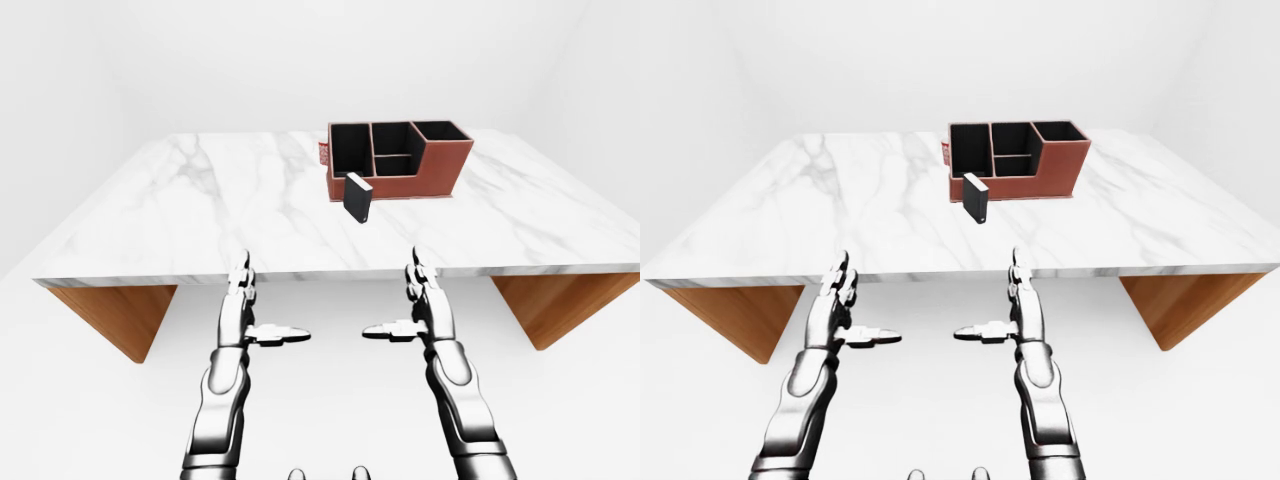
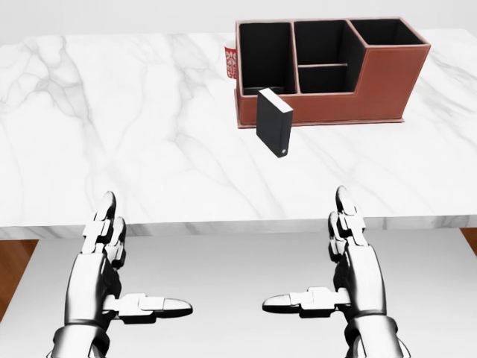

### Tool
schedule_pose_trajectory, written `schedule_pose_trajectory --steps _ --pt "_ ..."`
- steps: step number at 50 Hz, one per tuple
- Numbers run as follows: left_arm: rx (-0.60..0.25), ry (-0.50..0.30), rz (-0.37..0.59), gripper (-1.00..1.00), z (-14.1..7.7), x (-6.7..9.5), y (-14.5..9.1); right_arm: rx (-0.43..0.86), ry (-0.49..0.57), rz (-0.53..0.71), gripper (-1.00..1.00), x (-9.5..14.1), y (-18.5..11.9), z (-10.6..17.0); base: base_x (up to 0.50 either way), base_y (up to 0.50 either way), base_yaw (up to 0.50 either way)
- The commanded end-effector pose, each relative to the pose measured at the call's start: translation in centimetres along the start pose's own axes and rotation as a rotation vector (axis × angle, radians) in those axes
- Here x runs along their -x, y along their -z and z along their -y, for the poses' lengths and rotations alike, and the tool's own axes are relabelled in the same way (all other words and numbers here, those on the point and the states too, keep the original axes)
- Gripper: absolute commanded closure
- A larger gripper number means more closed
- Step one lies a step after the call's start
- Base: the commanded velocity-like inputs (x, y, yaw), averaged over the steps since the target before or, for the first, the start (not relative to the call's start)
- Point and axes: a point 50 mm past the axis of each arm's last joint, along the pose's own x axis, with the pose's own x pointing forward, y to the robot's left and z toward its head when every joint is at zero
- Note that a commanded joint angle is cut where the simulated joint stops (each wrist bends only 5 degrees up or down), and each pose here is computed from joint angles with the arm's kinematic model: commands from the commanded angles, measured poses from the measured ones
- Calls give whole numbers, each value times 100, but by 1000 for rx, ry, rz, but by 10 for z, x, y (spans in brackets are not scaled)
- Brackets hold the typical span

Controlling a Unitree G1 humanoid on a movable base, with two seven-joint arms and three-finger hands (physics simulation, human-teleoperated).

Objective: Pick up the book and place it in the right compartment of the caddy.

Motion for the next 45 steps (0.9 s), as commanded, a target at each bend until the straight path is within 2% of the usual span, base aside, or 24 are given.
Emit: schedule_pose_trajectory --steps 1,19,45 --pt "-10 1 9 -100 -5 2 0 9 13 10 -100 1 4 7 0 0 0" --pt "-12 0 20 -100 -6 3 -2 24 -3 34 -100 4 2 3 0 0 0" --pt "-13 6 15 -100 -4 4 -1 38 2 20 -100 5 5 1 0 -33 0"
